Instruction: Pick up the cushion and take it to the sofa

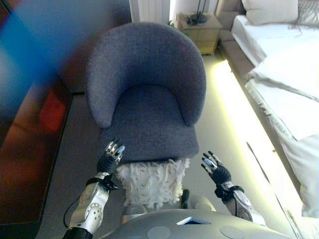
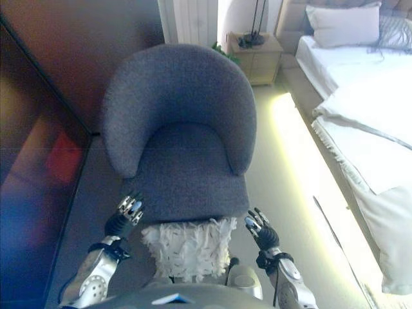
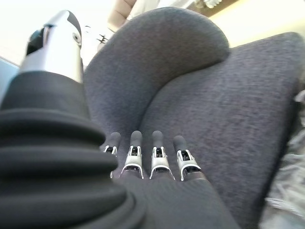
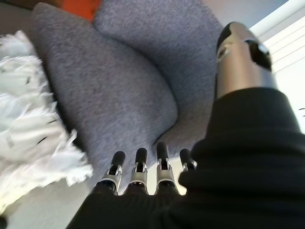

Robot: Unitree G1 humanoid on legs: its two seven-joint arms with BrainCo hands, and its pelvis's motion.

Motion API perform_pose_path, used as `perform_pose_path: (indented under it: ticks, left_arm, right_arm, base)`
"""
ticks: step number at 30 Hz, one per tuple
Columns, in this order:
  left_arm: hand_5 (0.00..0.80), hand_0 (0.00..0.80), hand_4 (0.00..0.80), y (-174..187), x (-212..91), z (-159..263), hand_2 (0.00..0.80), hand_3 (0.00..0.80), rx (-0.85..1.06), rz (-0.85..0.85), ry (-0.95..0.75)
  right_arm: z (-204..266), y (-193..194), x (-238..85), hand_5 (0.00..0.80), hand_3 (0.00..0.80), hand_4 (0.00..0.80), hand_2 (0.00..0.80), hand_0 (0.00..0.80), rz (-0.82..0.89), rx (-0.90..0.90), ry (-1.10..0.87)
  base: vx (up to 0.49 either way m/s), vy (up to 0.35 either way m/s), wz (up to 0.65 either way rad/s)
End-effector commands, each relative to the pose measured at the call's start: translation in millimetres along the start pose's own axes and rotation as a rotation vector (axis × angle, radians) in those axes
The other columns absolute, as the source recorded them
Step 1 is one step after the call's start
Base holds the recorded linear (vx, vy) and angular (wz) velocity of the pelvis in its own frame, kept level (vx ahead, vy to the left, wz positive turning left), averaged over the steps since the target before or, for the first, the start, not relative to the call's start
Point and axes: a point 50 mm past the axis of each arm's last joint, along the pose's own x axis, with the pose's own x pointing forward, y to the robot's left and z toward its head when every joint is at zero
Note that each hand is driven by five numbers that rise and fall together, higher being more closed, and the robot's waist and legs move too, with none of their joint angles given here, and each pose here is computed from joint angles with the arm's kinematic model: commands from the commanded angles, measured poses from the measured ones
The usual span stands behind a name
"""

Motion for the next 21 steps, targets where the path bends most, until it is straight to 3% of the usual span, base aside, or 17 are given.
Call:
perform_pose_path:
  ticks: [1,7,14,21]
  left_arm:
    - [0.0,0.0,0.0,-18,8,27,0.0,0.0,0.003,-0.078,-0.135]
    - [0.0,0.0,0.0,-26,12,23,0.0,0.0,-0.004,-0.1,-0.11]
    - [0.0,0.0,0.0,-9,-1,9,0.0,0.0,-0.033,-0.016,-0.078]
    - [0.0,0.0,0.0,-15,-6,6,0.0,0.0,-0.022,-0.045,-0.08]
  right_arm:
    - [13,12,2,0.0,0.0,0.0,0.0,0.0,0.066,-0.04,-0.071]
    - [7,8,-5,0.0,0.0,0.0,0.0,0.0,0.068,-0.031,-0.056]
    - [5,10,-8,0.0,0.0,0.0,0.0,0.0,0.084,-0.047,-0.033]
    - [7,11,-7,0.0,0.0,0.0,0.0,0.0,0.065,-0.042,-0.05]
  base:
    - [0.111,-0.021,0.14]
    - [0.034,0.021,0.33]
    - [0.026,-0.029,0.11]
    - [0.025,-0.002,-0.04]
